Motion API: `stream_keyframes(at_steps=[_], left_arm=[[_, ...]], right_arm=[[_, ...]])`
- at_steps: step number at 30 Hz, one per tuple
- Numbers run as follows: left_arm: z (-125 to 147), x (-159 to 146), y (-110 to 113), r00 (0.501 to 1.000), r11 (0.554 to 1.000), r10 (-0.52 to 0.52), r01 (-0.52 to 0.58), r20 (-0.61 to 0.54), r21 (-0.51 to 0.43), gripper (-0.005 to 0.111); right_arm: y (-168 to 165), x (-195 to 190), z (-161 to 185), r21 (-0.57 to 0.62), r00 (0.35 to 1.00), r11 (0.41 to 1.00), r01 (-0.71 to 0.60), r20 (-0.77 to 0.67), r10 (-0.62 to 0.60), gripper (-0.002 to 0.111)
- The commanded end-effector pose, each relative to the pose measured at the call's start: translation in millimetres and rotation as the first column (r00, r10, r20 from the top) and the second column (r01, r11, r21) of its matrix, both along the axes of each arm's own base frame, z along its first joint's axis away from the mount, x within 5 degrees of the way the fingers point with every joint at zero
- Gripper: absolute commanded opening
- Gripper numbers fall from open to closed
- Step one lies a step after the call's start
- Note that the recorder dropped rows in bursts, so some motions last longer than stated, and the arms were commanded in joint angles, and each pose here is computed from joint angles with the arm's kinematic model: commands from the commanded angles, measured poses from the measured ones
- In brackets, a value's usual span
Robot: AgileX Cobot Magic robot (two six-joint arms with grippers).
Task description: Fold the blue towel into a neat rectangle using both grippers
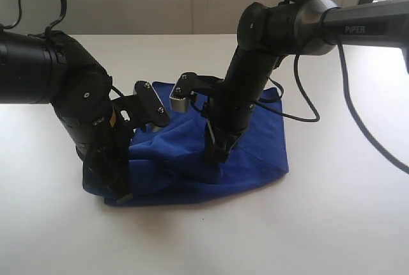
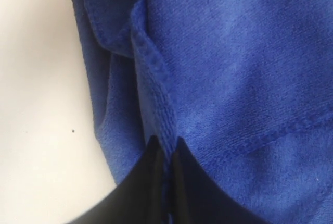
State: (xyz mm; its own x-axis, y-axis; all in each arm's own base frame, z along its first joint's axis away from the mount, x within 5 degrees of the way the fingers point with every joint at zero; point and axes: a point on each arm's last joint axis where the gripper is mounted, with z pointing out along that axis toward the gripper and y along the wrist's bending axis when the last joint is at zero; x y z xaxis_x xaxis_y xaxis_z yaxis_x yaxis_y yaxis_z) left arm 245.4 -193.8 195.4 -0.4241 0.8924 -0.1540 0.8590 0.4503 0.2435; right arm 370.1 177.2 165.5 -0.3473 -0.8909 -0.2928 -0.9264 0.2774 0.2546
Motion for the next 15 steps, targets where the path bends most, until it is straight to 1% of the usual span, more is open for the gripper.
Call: stream_keyframes(at_steps=[1, 15], left_arm=[[1.2, -3.8, 1.0, 1.000, 1.000, 0.011, -0.011, -0.012, -0.001, 0.000], [1.2, -3.8, 1.0, 1.000, 1.000, 0.011, -0.011, -0.012, -0.001, 0.000]], right_arm=[[0.3, -1.3, 3.7, 0.003, 1.000, 1.000, 0.023, -0.006, -0.023, 0.000], [0.6, 0.2, 3.6, 0.005, 0.999, 0.999, 0.039, 0.006, -0.039, 0.000]])
